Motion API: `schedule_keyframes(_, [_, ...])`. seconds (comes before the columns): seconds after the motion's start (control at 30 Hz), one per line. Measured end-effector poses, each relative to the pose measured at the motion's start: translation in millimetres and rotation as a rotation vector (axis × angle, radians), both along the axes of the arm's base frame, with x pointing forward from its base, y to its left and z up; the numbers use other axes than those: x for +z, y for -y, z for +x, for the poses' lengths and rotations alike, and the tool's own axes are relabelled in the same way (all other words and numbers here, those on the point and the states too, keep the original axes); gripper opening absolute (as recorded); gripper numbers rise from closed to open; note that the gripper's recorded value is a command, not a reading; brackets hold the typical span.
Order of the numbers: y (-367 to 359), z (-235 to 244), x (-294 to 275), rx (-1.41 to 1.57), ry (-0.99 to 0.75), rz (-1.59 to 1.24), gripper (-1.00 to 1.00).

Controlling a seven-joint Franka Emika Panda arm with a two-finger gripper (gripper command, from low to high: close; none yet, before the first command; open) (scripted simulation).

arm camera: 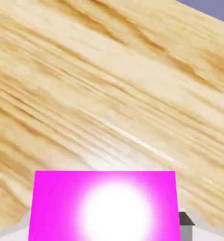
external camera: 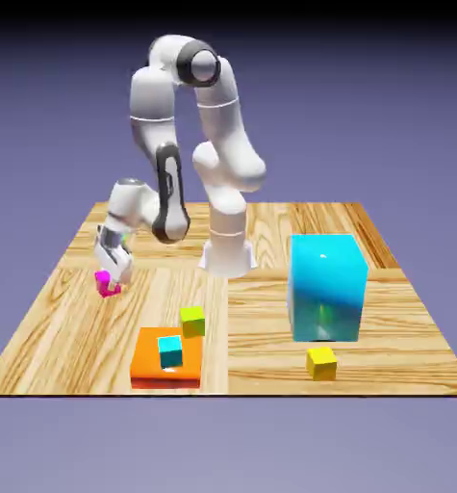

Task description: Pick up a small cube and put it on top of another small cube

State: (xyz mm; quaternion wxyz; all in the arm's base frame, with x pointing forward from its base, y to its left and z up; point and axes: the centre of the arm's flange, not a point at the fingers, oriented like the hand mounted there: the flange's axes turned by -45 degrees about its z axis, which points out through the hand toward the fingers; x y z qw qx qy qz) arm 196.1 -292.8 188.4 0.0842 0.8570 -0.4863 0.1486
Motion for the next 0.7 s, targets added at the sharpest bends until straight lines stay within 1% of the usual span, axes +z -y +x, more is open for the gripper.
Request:
schedule_keyframes(0.2, [-65.4, 87.1, 33.5, 0.187, 0.034, 0.054, -1.00])
schedule_keyframes(0.37, [-121.9, 128.6, 62.8, 0.287, 0.026, 0.067, -1.00])
schedule_keyframes(0.5, [-176.8, 151.9, 86.6, 0.374, 0.010, 0.049, -1.00])
schedule_keyframes(0.63, [-231.5, 163.0, 110.6, 0.448, 0.001, 0.005, -1.00])
schedule_keyframes(0.7, [-236.0, 163.4, 112.6, 0.453, 0.001, 0.000, -1.00])
